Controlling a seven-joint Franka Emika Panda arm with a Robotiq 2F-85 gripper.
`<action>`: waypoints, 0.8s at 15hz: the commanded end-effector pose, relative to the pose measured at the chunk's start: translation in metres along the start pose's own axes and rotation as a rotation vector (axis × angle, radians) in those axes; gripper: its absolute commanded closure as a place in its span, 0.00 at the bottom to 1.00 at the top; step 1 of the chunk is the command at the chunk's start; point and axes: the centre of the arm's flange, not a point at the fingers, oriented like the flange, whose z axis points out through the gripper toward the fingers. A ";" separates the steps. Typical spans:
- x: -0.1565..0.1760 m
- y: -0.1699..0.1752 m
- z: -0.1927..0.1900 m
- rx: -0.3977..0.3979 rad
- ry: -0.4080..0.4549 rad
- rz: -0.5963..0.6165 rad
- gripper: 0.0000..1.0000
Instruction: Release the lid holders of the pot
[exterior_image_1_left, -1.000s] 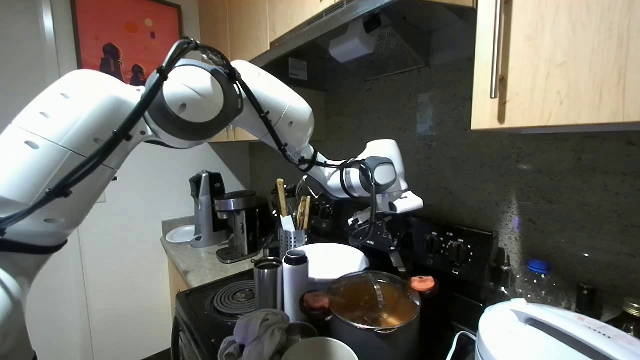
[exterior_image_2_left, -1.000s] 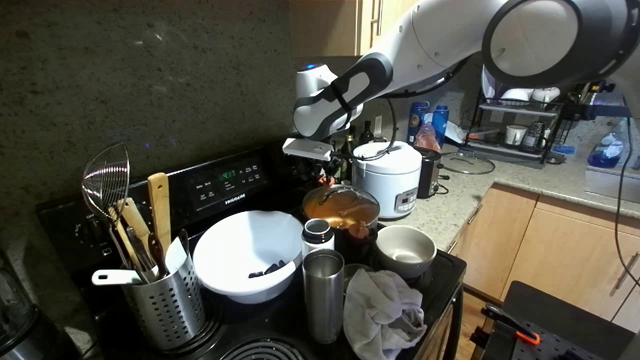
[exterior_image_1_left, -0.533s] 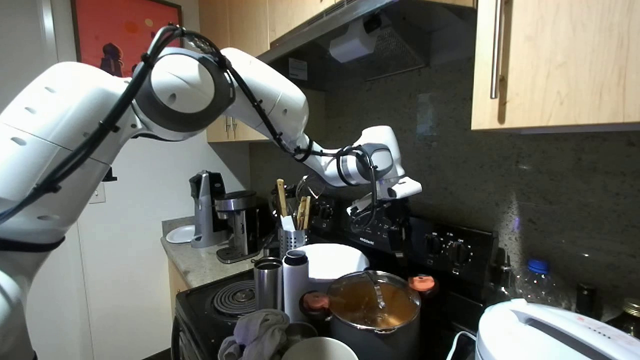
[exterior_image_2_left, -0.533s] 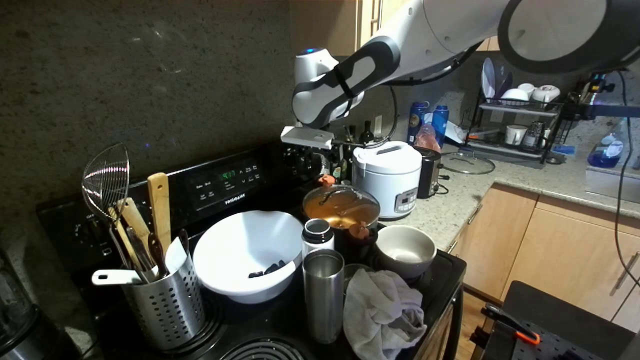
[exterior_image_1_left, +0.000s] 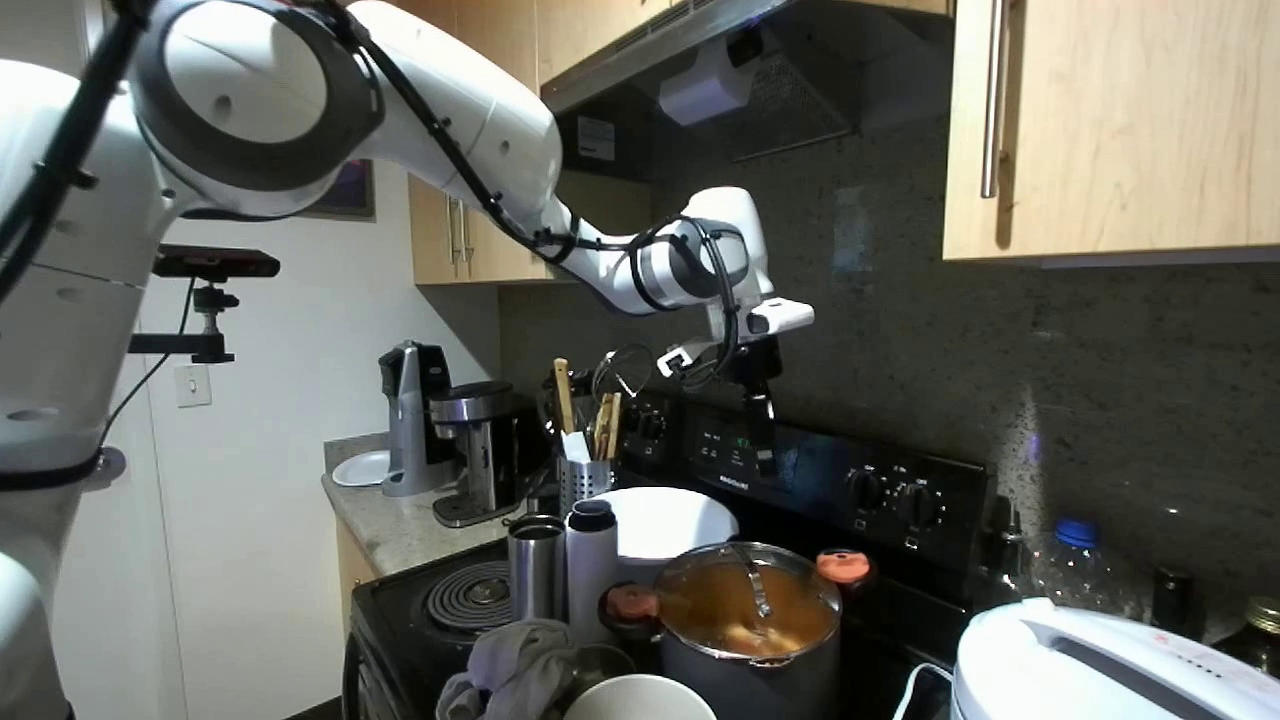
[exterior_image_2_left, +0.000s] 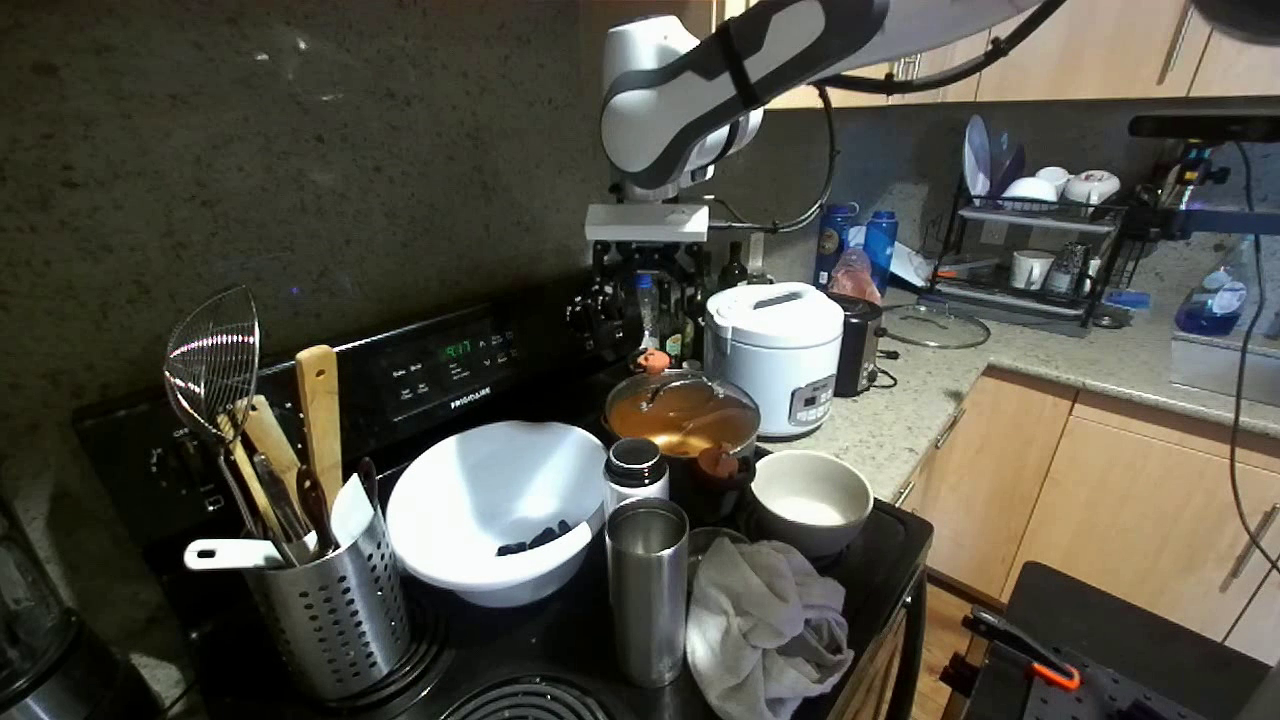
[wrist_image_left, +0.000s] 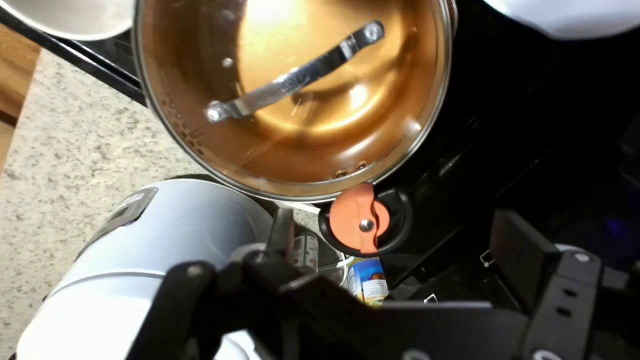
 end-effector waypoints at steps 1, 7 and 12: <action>-0.034 0.055 -0.038 -0.024 -0.041 -0.112 0.00; -0.088 0.120 -0.070 -0.033 -0.098 -0.291 0.00; -0.134 0.158 -0.103 0.007 -0.049 -0.453 0.00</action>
